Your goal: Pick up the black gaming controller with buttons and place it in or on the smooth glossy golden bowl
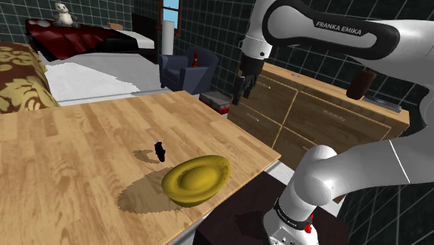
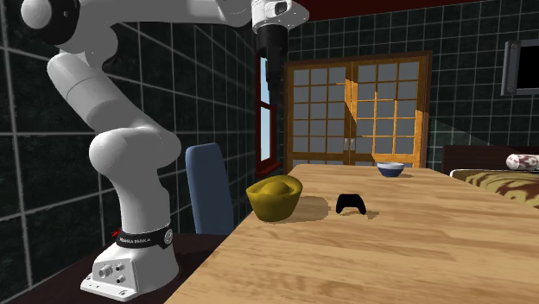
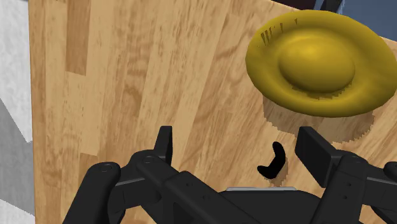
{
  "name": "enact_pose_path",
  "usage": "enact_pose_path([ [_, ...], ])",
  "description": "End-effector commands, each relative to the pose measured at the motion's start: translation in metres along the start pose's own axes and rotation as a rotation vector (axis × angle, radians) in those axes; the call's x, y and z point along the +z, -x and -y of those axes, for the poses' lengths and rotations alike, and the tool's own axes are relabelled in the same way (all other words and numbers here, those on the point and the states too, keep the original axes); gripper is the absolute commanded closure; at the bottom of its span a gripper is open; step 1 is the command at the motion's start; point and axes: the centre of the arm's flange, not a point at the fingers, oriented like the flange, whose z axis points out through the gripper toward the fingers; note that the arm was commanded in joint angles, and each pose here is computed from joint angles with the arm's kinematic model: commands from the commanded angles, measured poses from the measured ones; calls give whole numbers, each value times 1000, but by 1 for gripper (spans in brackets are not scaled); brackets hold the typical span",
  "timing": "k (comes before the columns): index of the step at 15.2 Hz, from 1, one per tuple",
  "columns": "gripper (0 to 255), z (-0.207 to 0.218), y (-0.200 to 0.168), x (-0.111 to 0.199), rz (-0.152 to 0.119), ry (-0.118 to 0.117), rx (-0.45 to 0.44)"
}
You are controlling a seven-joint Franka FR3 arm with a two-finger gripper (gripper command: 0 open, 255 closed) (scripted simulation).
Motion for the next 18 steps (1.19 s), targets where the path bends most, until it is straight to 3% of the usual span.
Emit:
enact_pose_path([
  [1,0,0,0,0,0,0,0],
  [18,0,102,-145,147,23,55,-84],
])
